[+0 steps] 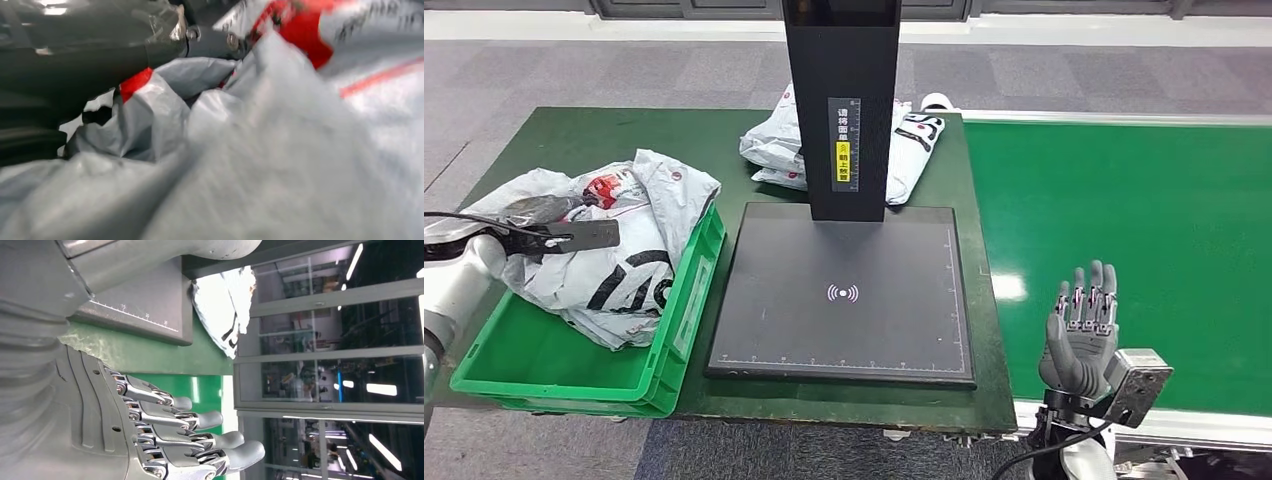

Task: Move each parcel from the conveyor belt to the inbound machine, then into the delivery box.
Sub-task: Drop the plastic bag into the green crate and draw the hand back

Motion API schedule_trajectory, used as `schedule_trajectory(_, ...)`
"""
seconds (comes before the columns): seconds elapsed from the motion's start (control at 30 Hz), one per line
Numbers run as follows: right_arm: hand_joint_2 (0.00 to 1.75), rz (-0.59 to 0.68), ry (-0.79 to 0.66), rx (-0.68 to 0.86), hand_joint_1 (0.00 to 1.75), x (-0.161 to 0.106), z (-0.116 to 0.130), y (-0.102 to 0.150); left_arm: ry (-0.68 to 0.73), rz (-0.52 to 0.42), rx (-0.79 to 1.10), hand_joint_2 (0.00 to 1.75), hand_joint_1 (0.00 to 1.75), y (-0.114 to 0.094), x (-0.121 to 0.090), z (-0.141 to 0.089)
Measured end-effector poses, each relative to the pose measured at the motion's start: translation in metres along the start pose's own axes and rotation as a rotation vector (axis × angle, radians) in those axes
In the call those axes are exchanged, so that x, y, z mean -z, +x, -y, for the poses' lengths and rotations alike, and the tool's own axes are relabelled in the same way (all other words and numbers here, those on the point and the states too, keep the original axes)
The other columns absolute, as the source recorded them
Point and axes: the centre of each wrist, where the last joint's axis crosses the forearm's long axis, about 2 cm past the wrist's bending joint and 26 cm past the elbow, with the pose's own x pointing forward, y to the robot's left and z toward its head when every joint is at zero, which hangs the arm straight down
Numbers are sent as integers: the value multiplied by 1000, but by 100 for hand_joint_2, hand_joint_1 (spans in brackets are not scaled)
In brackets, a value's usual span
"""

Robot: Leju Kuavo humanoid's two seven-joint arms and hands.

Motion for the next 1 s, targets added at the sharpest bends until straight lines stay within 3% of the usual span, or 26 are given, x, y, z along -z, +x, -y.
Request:
schedule_trajectory(0.23, 175, -26, -4, -22, 0, -11, 5, -1, 73, 84, -10, 175, 0, -13, -8, -38)
schedule_trajectory(0.5, 175, -25, -5, -50, 0, -16, 12, 2, 171, 115, 26, 175, 0, -41, -44, -127)
schedule_trajectory(0.77, 175, -26, 14, -68, 0, -16, 13, 3, 218, 105, 44, 175, 0, -49, -60, -153)
schedule_trajectory(1.0, 175, -50, 55, -88, 0, -11, 11, 1, 187, 188, -116, 175, 0, -63, -98, -198)
